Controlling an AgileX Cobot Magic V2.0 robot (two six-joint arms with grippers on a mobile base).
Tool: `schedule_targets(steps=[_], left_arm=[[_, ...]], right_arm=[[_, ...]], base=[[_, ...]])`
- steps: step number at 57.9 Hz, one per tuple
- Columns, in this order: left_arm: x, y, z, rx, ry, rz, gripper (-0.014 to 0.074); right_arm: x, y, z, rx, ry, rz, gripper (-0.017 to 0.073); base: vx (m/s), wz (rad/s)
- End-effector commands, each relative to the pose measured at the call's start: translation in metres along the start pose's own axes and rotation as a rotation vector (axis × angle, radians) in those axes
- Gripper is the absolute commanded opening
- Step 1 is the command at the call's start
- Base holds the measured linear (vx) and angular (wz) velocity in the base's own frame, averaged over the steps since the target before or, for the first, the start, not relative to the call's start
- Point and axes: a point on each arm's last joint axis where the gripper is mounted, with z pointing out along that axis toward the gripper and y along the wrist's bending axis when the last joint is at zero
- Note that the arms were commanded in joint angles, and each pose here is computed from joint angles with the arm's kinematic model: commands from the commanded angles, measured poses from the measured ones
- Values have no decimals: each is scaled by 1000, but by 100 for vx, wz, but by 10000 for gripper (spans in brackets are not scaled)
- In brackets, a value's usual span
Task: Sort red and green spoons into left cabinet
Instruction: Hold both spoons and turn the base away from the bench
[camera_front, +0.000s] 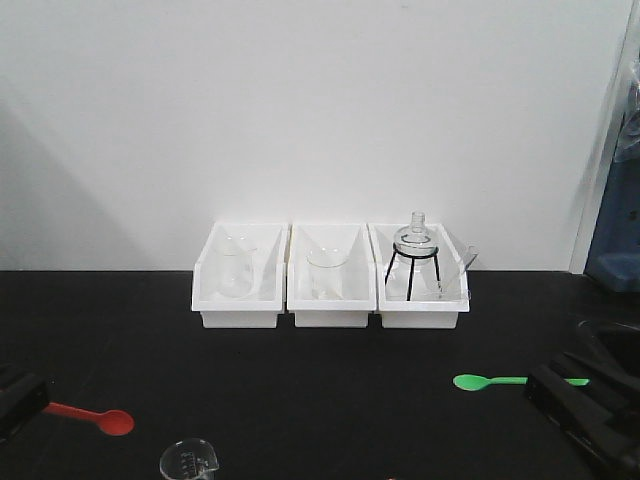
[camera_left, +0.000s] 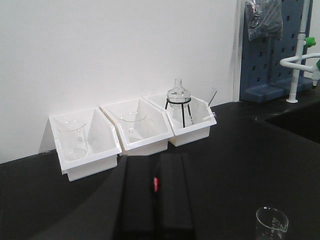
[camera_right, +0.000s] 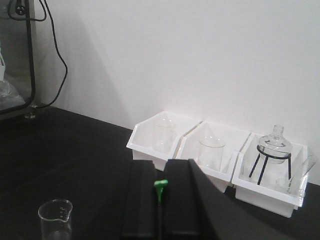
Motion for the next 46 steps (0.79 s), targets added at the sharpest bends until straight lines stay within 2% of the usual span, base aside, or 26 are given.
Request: schedule_targets(steps=[1,46], left_arm=[[-20,1,-2,-12,-113,-6,0],[-19,1,-1,-12,-107,-6,0]], right_arm=[[-21,-2,-2,21,-128,-21,-1],[-21,-2,-2,21,-128,-21,-1]], base=[[0,0],[-3,-1]])
